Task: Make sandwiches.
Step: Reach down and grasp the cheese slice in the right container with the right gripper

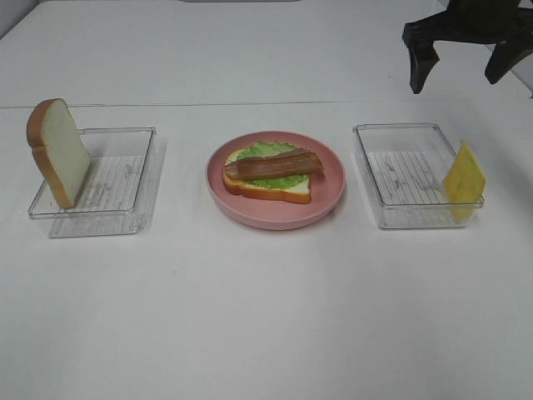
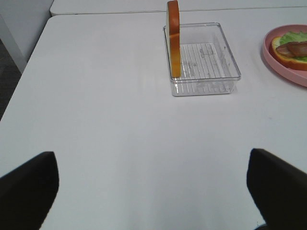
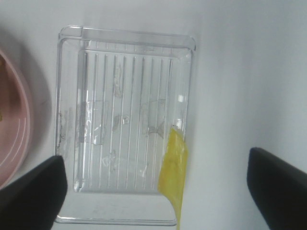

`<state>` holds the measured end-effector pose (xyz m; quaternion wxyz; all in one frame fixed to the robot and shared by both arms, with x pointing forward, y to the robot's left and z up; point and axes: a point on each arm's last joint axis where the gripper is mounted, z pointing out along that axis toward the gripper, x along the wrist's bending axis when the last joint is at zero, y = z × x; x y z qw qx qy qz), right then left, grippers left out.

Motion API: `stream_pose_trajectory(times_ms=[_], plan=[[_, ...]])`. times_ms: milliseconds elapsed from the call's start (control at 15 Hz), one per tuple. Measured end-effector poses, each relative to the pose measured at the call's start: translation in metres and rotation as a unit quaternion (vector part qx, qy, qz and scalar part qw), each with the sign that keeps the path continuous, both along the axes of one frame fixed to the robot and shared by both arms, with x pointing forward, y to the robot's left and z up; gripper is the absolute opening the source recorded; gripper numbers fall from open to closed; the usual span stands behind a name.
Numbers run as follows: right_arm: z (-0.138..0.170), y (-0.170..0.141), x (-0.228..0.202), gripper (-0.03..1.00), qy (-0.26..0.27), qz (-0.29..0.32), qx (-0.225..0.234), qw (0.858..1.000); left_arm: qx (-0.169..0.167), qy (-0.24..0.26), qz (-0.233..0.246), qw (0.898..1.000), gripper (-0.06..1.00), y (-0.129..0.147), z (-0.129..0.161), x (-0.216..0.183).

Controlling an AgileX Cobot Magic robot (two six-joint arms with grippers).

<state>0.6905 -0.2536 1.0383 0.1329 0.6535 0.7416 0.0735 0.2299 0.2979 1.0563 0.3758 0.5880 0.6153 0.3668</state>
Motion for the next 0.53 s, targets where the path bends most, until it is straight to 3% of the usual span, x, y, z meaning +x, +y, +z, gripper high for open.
stream_pose_trajectory(times_ms=[200, 333, 533], plan=[[-0.01, -0.017, -0.002, 0.98, 0.021, -0.014, 0.022, 0.999, 0.0, 0.0, 0.0, 1.0, 0.99, 0.0, 0.0, 0.0], [-0.035, -0.019, -0.012, 0.98, 0.065, -0.012, 0.019, 0.998, 0.0, 0.0, 0.0, 1.0, 0.99, 0.0, 0.0, 0.0], [-0.062, -0.027, -0.02, 0.98, 0.09, -0.021, 0.018, 0.996, 0.0, 0.0, 0.0, 1.0, 0.99, 0.0, 0.0, 0.0]])
